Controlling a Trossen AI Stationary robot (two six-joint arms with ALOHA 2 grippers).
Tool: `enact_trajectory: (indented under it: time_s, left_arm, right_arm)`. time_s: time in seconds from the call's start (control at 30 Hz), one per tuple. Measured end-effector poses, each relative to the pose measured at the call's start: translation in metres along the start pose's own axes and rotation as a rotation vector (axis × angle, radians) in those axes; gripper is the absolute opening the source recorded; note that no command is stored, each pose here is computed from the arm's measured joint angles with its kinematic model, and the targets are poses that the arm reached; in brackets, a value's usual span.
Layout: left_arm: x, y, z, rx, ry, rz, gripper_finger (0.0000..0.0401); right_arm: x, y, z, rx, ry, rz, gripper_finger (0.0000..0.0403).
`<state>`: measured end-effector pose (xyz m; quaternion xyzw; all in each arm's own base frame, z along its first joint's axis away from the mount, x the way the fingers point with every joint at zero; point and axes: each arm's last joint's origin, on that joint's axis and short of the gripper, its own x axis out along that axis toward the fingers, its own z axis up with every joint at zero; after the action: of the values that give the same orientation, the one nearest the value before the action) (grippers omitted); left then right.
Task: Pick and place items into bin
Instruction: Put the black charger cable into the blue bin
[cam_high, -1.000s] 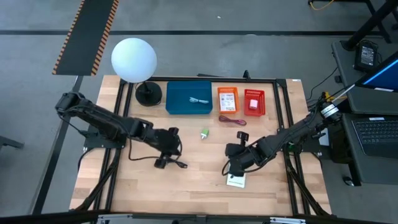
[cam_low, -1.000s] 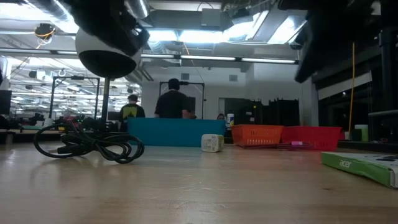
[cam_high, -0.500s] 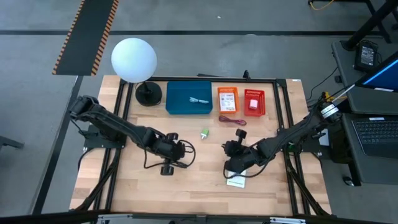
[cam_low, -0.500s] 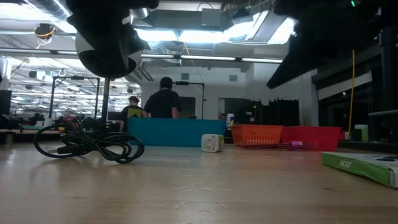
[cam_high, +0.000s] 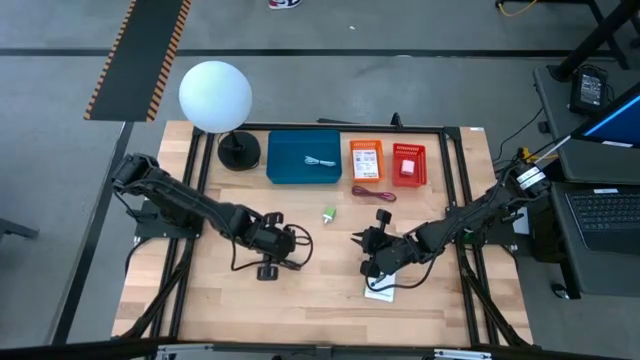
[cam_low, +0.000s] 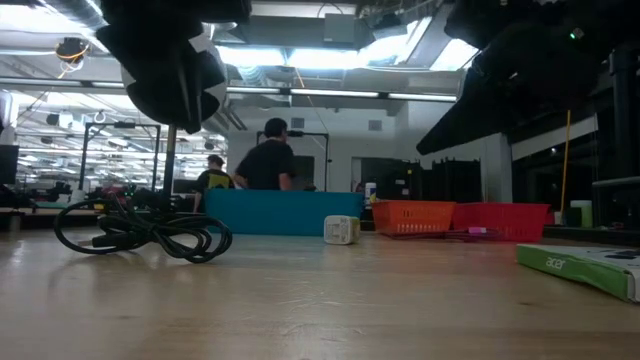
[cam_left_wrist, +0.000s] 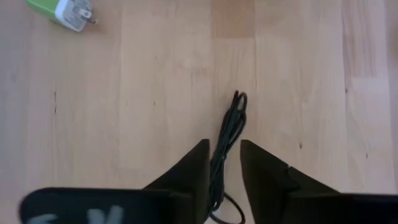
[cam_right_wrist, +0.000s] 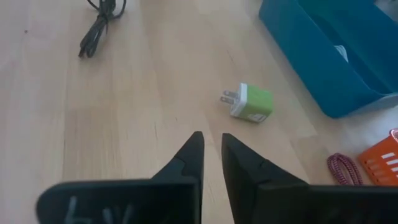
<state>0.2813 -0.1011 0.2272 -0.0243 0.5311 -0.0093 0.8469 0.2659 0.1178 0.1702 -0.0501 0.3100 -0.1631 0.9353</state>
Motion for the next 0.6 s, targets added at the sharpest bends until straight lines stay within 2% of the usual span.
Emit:
enact_trajectory:
  time_s: [0.3,0.6]
  left_arm:
    - [0.007,-0.003,-0.014,0.032,0.054,0.011,0.0161]
    - [0.025,0.001,-0.026,-0.024,0.055,0.062,0.0170]
  right_arm:
    - [0.003,-0.003,0.002,-0.010,0.000,-0.010,0.0055]
    - [0.013,-0.017,0.006,0.029,0.004,-0.056,0.0057]
